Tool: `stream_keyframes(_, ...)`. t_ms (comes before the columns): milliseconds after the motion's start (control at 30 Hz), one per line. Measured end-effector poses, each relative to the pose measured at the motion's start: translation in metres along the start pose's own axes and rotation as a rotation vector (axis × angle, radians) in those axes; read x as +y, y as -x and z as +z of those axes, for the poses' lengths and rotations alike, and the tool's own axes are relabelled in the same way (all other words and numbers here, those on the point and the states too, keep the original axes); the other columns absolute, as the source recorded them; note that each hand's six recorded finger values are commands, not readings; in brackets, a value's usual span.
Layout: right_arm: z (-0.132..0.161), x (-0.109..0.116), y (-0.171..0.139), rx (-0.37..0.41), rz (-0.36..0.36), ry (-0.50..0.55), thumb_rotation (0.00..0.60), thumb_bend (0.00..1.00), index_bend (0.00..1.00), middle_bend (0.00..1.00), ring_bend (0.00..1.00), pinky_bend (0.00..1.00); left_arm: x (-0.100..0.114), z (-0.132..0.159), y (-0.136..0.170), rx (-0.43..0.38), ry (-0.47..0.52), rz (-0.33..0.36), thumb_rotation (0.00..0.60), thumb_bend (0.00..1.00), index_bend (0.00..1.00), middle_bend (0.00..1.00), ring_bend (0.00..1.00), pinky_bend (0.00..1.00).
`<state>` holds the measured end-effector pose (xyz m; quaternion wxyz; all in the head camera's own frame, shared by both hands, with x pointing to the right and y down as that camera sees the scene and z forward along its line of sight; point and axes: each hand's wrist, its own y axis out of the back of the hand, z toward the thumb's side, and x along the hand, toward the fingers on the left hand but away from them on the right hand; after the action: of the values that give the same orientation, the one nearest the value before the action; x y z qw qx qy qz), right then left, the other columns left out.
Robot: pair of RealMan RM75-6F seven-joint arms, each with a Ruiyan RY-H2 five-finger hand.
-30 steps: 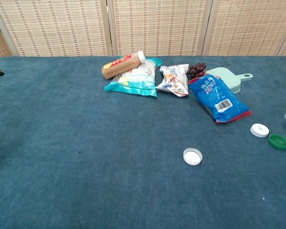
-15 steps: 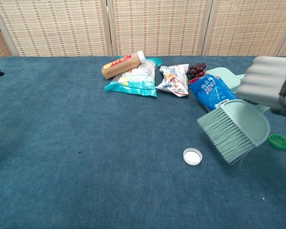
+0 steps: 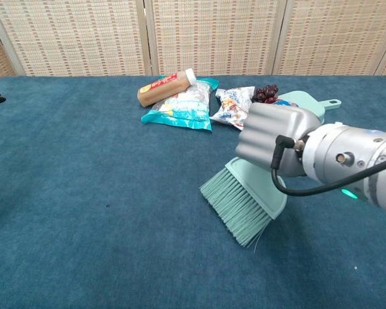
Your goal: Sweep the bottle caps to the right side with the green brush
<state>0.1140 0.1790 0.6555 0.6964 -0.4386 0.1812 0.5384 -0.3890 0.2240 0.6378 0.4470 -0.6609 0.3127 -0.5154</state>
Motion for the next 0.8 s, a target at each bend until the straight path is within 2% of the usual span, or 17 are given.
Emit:
stream_keyframes(100,0.001,0.001,0.001,-0.006,0.002,-0.035,0.6,0.5,0.96,0.9,0.62,0.32,0.0,0.0,0.0,0.0,0.0,0.0,0.6,0.45,0.0,0.0,0.0,0.01)
stream_keyframes(200,0.001,-0.002,0.001,-0.018,0.015,-0.115,0.6,0.5,0.96,0.9,0.62,0.32,0.0,0.0,0.0,0.0,0.0,0.0,0.6,0.45,0.0,0.0,0.0,0.01)
stream_keyframes(333,-0.001,-0.011,-0.002,-0.051,0.057,-0.24,0.6,0.5,0.96,0.9,0.62,0.32,0.0,0.0,0.0,0.0,0.0,0.0,0.6,0.45,0.0,0.0,0.0,0.01)
stream_keyframes(433,-0.002,-0.02,-0.005,-0.06,0.077,-0.285,0.6,0.5,0.96,0.9,0.62,0.32,0.0,0.0,0.0,0.0,0.0,0.0,0.6,0.45,0.0,0.0,0.0,0.02)
stream_keyframes(800,-0.012,-0.056,-0.017,-0.079,0.158,-0.343,0.6,0.5,0.96,0.9,0.62,0.32,0.0,0.0,0.0,0.0,0.0,0.0,0.6,0.45,0.0,0.0,0.0,0.01)
